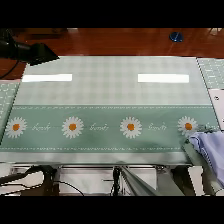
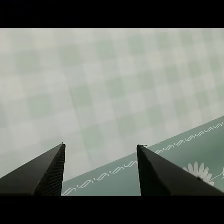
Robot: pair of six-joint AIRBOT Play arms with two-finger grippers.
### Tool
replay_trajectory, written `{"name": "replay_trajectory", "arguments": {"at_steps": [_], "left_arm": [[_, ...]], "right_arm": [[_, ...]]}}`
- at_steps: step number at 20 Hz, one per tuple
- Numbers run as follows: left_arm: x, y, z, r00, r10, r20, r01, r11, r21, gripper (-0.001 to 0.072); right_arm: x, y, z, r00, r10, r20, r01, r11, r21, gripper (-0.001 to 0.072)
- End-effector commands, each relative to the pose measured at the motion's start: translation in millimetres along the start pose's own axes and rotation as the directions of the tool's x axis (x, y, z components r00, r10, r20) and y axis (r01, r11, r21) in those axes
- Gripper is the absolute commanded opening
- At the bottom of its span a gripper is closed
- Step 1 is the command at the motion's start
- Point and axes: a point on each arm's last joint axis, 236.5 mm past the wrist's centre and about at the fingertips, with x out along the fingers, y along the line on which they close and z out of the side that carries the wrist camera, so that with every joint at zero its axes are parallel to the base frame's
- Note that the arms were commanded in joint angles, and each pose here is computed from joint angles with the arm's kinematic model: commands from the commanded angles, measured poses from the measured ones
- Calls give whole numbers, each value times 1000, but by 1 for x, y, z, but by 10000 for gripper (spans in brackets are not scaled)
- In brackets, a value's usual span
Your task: Fold the shirts.
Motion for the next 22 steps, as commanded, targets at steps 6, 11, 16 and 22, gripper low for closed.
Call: {"name": "replay_trajectory", "arguments": {"at_steps": [6, 11, 16, 22], "left_arm": [[-3, 13, 7, 999, 24, 33, -24, 1000, -18, 550], [48, -7, 4, 998, 60, -3, -59, 989, 138, 646], [93, 28, -92, 815, 453, -361, -369, 886, 281, 643], [109, 23, -95, 819, 444, -362, -378, 894, 241, 644]], "right_arm": [[-42, 51, 147, 896, 210, 391, -173, 976, -130, 498], [-273, 299, 192, 440, 816, 374, -460, 563, -687, 497], [-275, 473, 22, 635, 758, 147, -63, 241, -969, 496], [-204, 493, -59, 852, 515, 93, 49, 99, -994, 496]]}}
